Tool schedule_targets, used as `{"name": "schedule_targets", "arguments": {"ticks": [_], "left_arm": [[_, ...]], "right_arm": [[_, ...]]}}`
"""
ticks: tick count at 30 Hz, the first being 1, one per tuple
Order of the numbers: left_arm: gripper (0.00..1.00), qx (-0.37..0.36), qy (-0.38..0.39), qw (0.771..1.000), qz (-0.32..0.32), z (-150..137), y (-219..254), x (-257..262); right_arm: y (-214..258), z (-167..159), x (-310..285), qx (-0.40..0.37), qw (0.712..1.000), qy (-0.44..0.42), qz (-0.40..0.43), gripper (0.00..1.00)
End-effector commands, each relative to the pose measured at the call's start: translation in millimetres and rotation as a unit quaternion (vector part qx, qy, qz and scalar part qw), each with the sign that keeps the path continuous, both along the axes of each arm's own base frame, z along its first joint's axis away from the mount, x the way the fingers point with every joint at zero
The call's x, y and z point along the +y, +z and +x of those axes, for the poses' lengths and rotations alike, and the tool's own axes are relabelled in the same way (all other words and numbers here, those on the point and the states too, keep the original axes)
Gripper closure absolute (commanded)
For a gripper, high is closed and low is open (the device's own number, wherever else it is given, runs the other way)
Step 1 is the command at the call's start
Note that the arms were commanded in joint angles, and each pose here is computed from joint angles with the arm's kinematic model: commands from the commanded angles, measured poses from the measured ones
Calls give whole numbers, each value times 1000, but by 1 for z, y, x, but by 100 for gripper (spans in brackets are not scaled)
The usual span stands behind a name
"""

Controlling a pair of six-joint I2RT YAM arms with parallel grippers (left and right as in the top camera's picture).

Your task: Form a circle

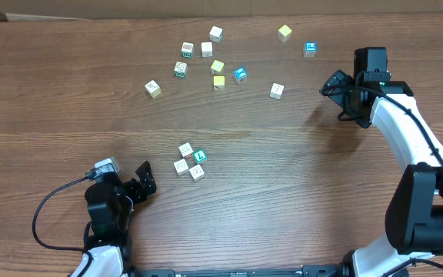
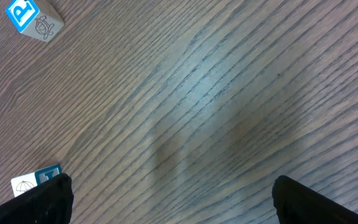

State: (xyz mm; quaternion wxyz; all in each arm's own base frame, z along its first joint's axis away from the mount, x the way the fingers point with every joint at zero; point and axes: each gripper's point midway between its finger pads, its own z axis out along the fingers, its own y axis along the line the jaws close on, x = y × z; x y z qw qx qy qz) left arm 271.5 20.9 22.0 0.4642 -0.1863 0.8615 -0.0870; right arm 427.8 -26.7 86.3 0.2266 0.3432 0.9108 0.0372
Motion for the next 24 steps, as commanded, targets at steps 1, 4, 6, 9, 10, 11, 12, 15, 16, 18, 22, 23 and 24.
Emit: {"name": "schedule_targets", "arguments": {"ticks": [1,4,6,9,10,11,12,15,16,18,22,23,24], "left_arm": [[1,-7,10,1000,-1,-3,5,2],[0,7,10,1000,-3,-9,2,1],[0,18,10,1000,-4,-14,-1,1],[0,24,10,1000,-5,-19,-1,0],[1,20,10,1000,-4,-20,2,0],[0,18,10,1000,-4,-21,4,0],[1,16,10,1000,-4,-22,5,0],[1,14,12,1000,-2,-27,9,0],[1,12,14,1000,-1,-29,10,0],[0,8,18,1000,3,-34,14,1],[0,-65,1,997,35,-27,47,0],[0,-83,-4,996,42,-25,56,-1],[0,-102,-7,994,48,-24,65,-2]], "right_arm": [[6,2,-3,-8,1000,0,-7,0],[6,2,-3,-8,1000,0,-7,0],[6,2,-3,-8,1000,0,-7,0],[6,2,-3,-8,1000,0,-7,0],[6,2,-3,-8,1000,0,-7,0],[6,2,-3,-8,1000,0,-7,0],[6,2,-3,-8,1000,0,-7,0],[6,2,-3,-8,1000,0,-7,0],[6,2,-3,-8,1000,0,-7,0],[6,2,-3,-8,1000,0,-7,0],[6,2,-3,-8,1000,0,-7,0],[6,2,-3,-8,1000,0,-7,0],[6,2,-3,-8,1000,0,-7,0]]}}
